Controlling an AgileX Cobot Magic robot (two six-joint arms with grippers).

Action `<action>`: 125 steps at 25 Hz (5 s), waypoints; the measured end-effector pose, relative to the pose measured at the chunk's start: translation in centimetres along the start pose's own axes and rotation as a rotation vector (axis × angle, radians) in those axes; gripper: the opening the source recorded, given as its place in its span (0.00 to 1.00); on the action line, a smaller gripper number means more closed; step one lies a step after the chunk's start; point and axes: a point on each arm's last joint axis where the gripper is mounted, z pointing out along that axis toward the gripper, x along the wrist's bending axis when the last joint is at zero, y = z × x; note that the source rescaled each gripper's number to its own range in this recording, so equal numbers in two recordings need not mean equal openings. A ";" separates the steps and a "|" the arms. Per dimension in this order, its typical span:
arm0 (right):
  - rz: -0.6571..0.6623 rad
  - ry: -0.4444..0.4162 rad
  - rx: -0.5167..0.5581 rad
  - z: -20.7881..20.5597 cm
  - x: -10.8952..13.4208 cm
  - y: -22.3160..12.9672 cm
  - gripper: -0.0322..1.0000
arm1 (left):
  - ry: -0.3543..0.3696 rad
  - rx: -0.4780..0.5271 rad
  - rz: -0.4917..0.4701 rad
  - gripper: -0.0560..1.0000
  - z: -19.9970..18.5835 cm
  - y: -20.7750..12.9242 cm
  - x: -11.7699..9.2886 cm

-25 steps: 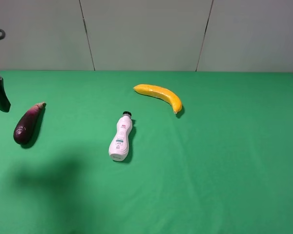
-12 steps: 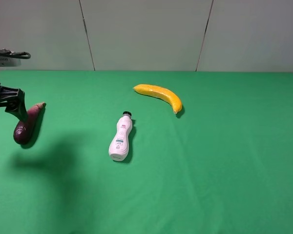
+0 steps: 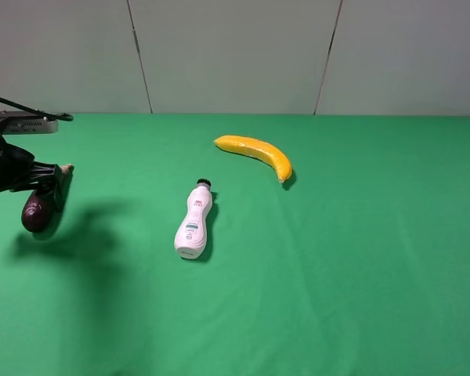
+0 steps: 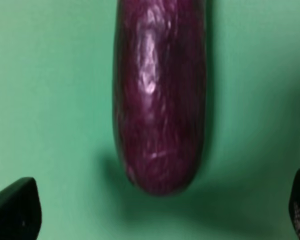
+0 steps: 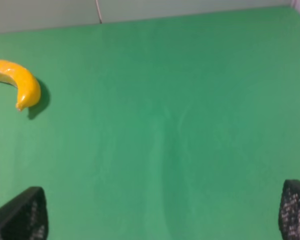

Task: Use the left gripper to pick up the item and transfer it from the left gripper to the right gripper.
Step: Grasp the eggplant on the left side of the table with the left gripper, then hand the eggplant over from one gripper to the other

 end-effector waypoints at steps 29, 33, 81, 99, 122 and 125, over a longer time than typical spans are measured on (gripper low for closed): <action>0.000 0.000 0.000 0.0 0.0 0.0 1.00 | -0.018 -0.011 0.008 0.95 5.1 1.2 -0.6; 0.000 0.000 0.000 0.0 0.0 0.0 1.00 | -0.018 -0.011 0.008 0.73 5.1 1.2 -0.6; 0.000 0.000 0.000 0.0 0.0 0.0 1.00 | -0.002 -0.048 0.046 0.05 -0.7 1.5 0.0; 0.000 0.000 0.000 0.0 0.0 0.0 1.00 | -0.011 0.018 0.448 0.05 -5.6 1.6 -9.2; 0.000 0.000 0.000 0.0 0.0 0.0 1.00 | -0.108 -0.044 1.064 0.05 -12.8 -0.4 -18.7; 0.000 0.000 0.000 0.0 0.0 0.0 1.00 | -0.160 -0.036 1.143 0.05 -12.9 -0.8 -19.0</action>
